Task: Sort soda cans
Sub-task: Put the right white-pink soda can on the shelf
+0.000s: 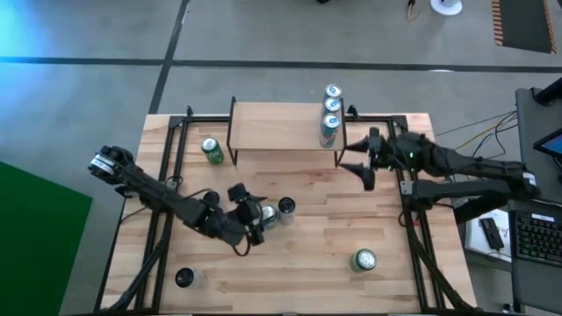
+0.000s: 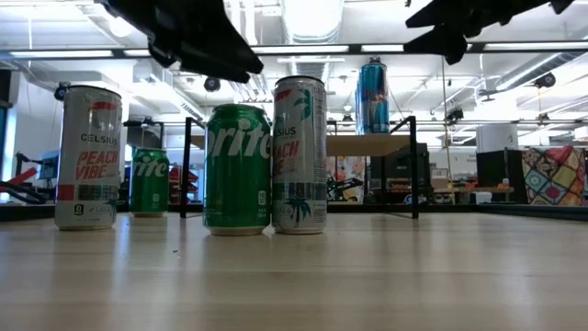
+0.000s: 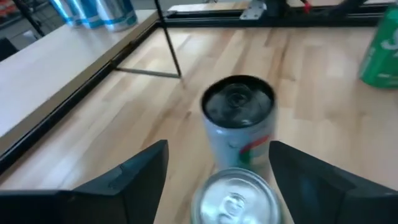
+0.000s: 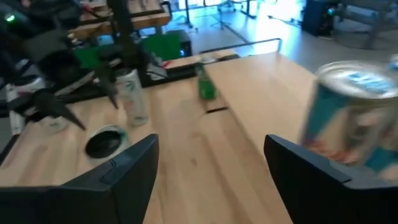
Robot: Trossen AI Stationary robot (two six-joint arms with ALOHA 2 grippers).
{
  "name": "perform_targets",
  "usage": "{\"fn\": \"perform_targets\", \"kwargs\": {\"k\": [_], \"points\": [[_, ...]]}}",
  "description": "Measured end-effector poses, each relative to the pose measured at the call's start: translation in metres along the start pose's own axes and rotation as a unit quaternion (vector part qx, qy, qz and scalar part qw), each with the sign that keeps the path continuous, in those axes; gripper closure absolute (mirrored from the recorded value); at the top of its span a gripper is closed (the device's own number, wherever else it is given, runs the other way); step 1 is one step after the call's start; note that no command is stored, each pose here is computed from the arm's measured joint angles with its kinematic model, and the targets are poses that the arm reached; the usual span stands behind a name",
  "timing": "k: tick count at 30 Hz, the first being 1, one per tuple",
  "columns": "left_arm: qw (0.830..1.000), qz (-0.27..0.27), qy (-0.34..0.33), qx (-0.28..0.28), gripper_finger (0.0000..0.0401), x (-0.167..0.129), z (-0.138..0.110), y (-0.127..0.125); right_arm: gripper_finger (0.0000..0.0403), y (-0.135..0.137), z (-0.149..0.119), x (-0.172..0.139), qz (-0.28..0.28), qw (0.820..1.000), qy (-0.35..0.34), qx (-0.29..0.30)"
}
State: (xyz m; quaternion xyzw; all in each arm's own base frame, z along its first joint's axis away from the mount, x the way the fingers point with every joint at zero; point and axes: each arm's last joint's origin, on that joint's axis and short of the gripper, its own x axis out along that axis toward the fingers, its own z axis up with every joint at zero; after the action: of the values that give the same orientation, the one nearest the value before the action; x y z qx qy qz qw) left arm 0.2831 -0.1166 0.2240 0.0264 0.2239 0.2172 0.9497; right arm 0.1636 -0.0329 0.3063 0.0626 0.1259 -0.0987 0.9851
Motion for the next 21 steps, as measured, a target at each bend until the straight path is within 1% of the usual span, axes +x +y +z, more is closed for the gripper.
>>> {"fn": "perform_targets", "kwargs": {"k": [5,7,10,13,17,19,21], "points": [[1.0,-0.02,-0.021,0.0,0.0142,0.0,0.006,-0.003,0.0139,0.025,-0.02,0.009,0.019,1.0,0.001,-0.013],[0.999,-0.037,-0.015,0.0,0.0142,0.005,0.007,-0.001,0.0144,0.033,-0.024,0.011,0.023,1.0,0.004,-0.021],[0.999,-0.039,-0.006,-0.012,0.0142,0.012,0.009,0.006,0.015,0.042,-0.027,0.014,0.025,0.999,0.012,-0.031],[0.999,-0.048,-0.003,-0.013,0.0142,0.02,0.009,0.01,0.0154,0.047,-0.03,0.016,0.026,0.999,0.019,-0.039],[0.995,-0.102,-0.007,-0.01,0.0139,0.032,0.012,0.011,0.0154,0.048,-0.032,0.02,0.025,0.998,0.028,-0.045],[0.993,-0.116,-0.003,-0.01,0.0129,0.039,0.012,0.013,0.0154,0.049,-0.034,0.022,0.025,0.998,0.033,-0.048],[0.994,-0.113,-0.002,-0.014,0.0113,0.045,0.013,0.016,0.0156,0.049,-0.034,0.023,0.024,0.998,0.036,-0.049]]}}
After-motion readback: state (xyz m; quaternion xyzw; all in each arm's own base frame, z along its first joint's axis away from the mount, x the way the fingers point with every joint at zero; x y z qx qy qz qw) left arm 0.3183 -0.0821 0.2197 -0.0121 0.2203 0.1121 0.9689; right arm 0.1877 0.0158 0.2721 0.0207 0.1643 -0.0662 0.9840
